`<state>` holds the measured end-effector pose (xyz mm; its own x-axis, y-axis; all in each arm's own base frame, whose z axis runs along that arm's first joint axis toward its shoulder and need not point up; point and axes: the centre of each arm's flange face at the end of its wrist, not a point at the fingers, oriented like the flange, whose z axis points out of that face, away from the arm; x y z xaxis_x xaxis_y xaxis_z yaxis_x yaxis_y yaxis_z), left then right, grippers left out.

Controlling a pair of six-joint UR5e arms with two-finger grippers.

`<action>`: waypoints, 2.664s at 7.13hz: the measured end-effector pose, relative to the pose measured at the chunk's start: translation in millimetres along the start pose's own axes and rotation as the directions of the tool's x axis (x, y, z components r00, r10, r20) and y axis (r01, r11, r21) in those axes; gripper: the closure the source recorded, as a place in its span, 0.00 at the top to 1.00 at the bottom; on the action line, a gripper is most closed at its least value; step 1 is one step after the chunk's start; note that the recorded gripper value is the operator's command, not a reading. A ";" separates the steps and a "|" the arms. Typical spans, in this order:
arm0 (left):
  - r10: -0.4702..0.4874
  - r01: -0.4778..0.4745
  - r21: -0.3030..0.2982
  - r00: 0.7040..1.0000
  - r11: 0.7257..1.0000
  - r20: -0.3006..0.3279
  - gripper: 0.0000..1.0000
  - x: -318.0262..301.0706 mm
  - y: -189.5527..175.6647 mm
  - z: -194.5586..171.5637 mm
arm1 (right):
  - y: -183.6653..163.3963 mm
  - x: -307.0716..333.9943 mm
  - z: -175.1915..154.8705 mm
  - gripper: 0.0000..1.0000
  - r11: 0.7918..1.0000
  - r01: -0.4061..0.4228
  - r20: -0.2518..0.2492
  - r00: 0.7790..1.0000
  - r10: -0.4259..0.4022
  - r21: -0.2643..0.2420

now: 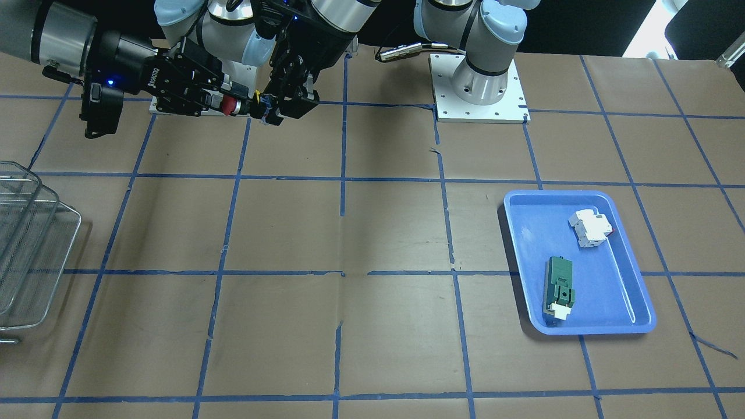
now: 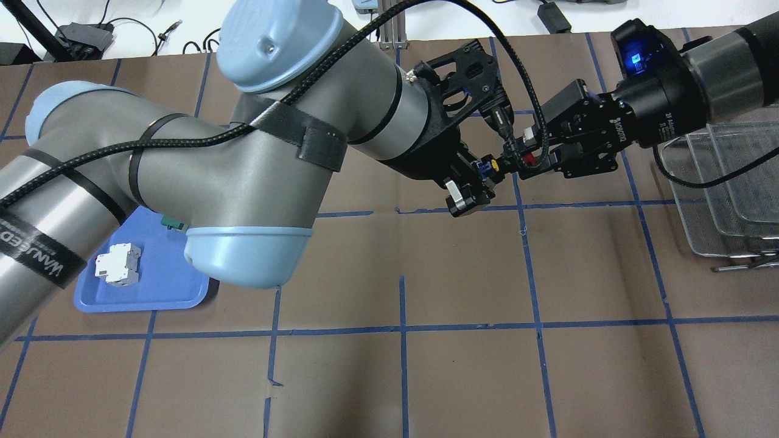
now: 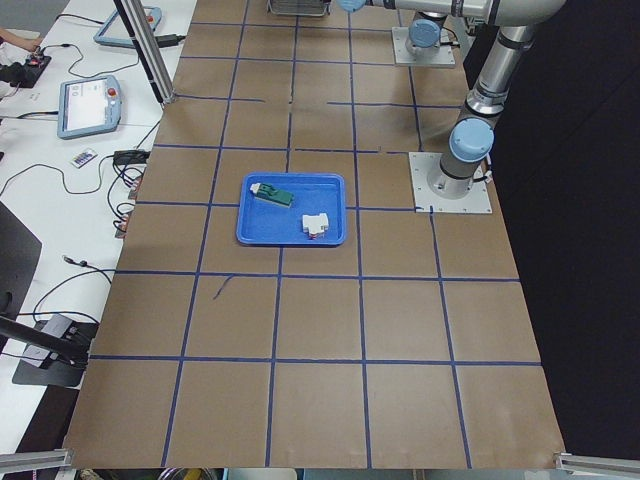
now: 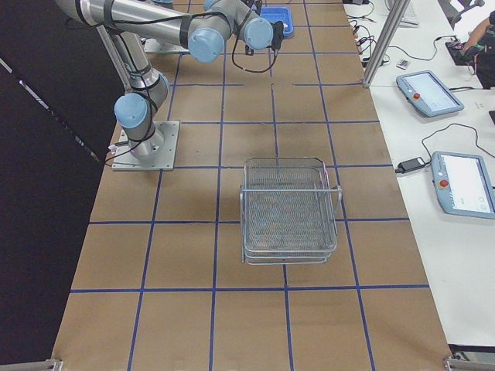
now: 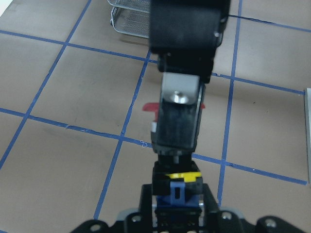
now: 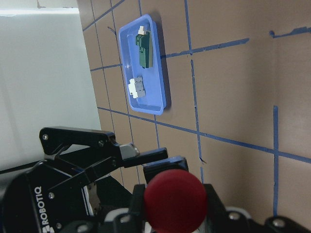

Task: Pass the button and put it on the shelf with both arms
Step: 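Open and withdraw the left gripper while the right gripper carries the button away, then lower the red push button into the wire mesh basket with the right gripper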

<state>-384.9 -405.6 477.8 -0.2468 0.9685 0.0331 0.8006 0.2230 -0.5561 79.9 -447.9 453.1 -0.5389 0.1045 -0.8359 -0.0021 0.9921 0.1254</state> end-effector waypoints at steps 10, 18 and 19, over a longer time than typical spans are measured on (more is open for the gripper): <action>-0.547 0.646 -0.274 0.756 0.712 0.360 1.00 -151.2 193.1 -125.2 | -24.5 23.8 -139.9 0.29 0.915 0.356 -0.819 0.457 -0.347 -0.190; -0.807 0.958 -0.116 0.283 0.262 0.518 1.00 -145.5 186.6 -139.6 | -69.4 222.1 -265.0 0.62 0.914 0.348 -0.844 0.409 -0.347 -0.207; -0.816 0.966 -0.110 0.258 0.235 0.517 1.00 -142.1 182.4 -139.7 | -69.7 223.6 -265.3 0.70 0.914 0.350 -0.843 0.411 -0.346 -0.205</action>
<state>-127.5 -487.1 487.7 -0.9994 0.0103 0.0326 0.0101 0.9999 -0.0070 -263.9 -512.1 399.1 -0.9312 -0.3589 0.0633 -0.3628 0.9294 -0.0681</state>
